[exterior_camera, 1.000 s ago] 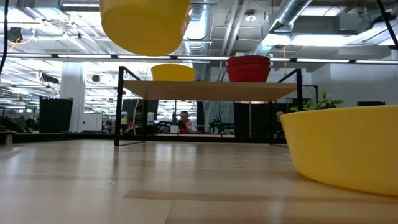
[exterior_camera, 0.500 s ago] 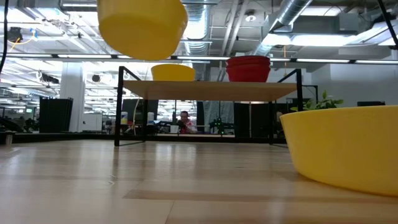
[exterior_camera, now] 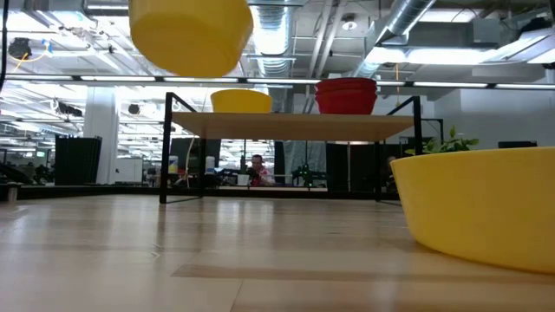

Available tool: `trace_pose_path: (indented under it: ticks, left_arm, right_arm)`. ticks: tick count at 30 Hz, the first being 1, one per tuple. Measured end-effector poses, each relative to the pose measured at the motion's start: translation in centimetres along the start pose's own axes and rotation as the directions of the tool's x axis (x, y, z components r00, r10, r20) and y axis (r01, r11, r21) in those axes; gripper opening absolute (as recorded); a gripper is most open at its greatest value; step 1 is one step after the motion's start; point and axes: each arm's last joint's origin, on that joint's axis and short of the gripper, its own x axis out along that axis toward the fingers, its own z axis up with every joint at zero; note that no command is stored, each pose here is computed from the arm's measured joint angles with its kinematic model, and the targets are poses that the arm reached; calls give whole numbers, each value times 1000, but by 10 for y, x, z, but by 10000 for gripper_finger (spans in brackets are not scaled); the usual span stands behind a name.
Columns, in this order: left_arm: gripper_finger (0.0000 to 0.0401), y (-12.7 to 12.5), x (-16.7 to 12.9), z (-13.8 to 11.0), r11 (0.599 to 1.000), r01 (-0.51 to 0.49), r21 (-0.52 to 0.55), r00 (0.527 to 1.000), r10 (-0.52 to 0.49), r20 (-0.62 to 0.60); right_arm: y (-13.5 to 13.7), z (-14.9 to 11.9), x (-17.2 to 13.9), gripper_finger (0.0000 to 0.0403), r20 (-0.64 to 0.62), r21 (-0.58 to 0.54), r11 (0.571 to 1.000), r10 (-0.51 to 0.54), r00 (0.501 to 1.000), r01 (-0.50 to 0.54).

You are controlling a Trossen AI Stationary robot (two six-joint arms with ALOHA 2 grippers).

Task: Pick & Place Mini bowls
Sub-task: Stack the top yellow bowl on top of the yellow bowl on the shelf

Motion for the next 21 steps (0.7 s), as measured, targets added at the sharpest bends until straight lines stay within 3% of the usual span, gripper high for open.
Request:
trace_pose_path:
  ticks: [6, 12, 15, 21]
  left_arm:
    - [11, -2, -25, -3, 998, -54, -30, 997, 56, 62]
    - [9, -2, -53, -9, 979, -190, -77, 975, 197, 106]
    - [9, -1, -62, -12, 962, -256, -94, 958, 265, 107]
    - [10, 2, -65, -13, 916, -367, -159, 921, 382, 72]
  right_arm:
    - [4, -21, -51, 108, 198, 95, 968, -248, 948, 233]
    - [13, -50, -89, 109, 392, 239, 910, -410, 824, 339]
    - [17, -68, -90, 109, 438, 310, 884, -460, 772, 350]
    - [28, -110, -56, 109, 437, 292, 865, -500, 748, 408]
